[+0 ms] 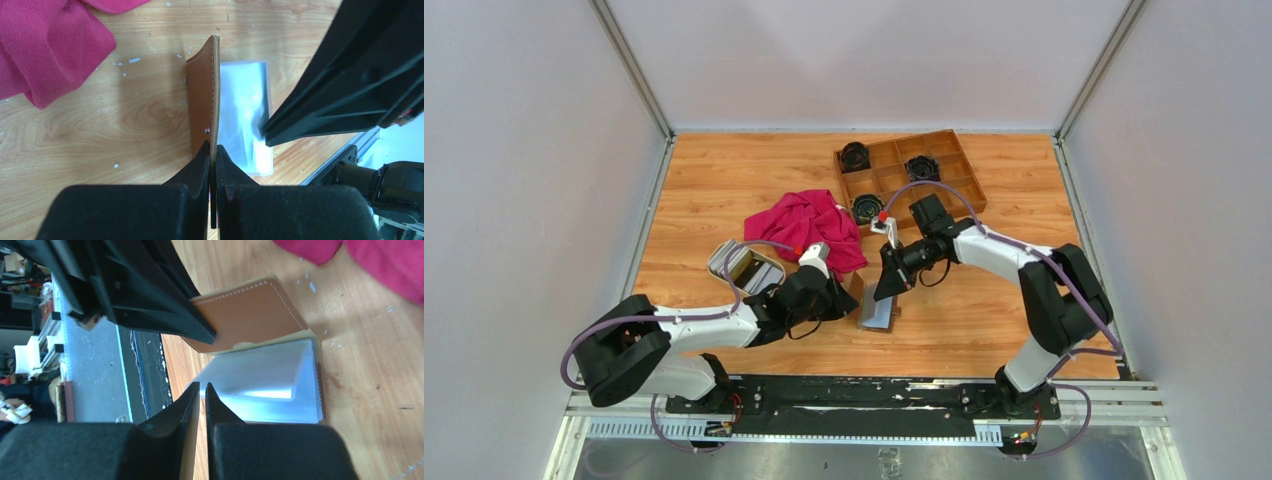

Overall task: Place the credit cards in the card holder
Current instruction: Open the card holder at the center of the board.

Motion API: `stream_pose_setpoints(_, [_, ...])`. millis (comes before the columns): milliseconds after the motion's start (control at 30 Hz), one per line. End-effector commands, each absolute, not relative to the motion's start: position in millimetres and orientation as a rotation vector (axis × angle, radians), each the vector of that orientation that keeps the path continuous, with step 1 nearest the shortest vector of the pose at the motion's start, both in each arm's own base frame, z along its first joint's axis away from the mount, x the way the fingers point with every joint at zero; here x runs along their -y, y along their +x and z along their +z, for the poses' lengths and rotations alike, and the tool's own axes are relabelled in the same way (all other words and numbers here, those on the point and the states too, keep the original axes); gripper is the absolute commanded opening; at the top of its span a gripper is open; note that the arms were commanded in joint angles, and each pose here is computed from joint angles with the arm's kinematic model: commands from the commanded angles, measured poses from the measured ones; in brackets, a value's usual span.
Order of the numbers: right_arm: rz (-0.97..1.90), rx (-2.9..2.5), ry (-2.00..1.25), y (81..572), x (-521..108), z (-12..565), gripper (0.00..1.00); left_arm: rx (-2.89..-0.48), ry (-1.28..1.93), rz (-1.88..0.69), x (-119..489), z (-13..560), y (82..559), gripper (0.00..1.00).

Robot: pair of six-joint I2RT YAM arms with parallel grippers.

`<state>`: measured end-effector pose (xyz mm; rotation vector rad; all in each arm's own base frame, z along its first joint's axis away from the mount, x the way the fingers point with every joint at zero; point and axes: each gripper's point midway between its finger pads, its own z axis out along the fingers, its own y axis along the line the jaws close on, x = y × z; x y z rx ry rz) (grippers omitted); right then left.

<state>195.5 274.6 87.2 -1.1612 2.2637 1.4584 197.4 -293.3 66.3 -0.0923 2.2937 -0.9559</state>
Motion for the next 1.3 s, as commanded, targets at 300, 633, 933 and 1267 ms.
stream_pose_setpoints(300, [1.635, -1.960, -1.201, 187, -263, 149, 0.19, -2.281, -0.142, -0.929, 282, 59, 199, 0.00])
stream_pose_setpoints(633, [1.435, -2.416, -1.082, 199, -263, 66, 0.12, -2.280, -0.142, -0.949, 281, 61, 195, 0.00])
stream_pose_setpoints(933, [1.148, -2.698, -0.977, 219, -254, 10, 0.02, -2.313, -0.132, -0.968, 279, 46, 186, 0.03])
stream_pose_setpoints(1267, [1.264, -2.588, -1.060, 213, -281, 34, 0.03, -2.366, -0.075, -1.025, 277, 28, 166, 0.23])
